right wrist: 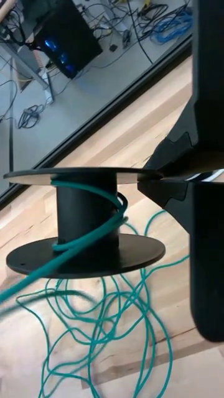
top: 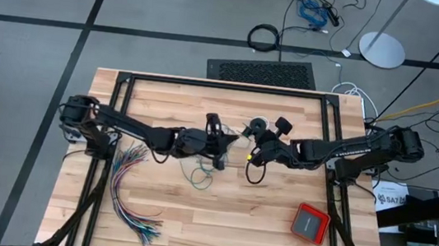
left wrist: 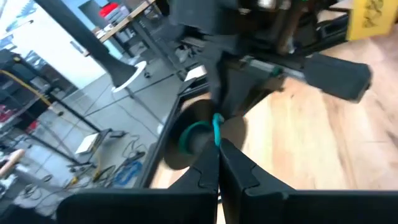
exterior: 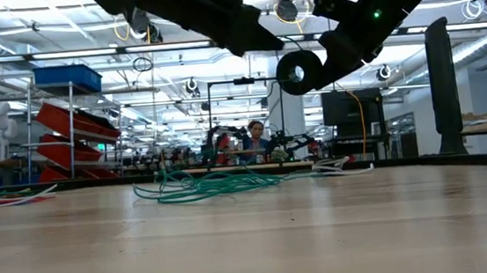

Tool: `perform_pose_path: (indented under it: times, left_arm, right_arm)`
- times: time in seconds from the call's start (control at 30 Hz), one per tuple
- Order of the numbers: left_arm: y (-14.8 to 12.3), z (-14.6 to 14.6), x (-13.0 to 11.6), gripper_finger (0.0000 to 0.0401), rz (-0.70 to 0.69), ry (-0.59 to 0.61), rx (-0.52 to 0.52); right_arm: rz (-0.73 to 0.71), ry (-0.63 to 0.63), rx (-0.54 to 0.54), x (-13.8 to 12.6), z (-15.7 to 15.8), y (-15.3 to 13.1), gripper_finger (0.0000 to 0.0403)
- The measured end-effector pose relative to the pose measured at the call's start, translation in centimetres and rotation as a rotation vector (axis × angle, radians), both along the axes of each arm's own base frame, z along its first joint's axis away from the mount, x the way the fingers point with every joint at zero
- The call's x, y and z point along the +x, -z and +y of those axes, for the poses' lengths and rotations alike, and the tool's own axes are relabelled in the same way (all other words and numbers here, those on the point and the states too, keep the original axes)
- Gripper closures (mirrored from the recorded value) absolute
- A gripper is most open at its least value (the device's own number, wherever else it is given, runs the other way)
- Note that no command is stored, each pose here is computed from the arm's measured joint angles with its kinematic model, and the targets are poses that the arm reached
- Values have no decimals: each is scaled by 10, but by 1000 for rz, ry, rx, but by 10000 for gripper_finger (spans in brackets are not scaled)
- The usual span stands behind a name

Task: Coil cords
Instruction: Coil the green wire onto the spool

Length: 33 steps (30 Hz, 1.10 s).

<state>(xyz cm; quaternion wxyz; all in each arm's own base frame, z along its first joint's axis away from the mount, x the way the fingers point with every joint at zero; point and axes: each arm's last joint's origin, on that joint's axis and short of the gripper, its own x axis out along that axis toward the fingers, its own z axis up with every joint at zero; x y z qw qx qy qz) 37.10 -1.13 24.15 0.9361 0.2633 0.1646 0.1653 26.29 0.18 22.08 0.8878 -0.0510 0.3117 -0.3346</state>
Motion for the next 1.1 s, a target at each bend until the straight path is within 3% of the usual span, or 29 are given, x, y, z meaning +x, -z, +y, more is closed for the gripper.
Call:
perform_pose_path:
  times: [0.6, 1.1]
  left_arm:
    - [-4, 12, -18, 401, 102, -107, 24]
    - [11, 44, -22, 401, 132, -79, -187]
  right_arm:
    - [13, -12, -6, -3, 12, 2, 403]
    - [-67, -40, -49, 1, 22, -6, 403]
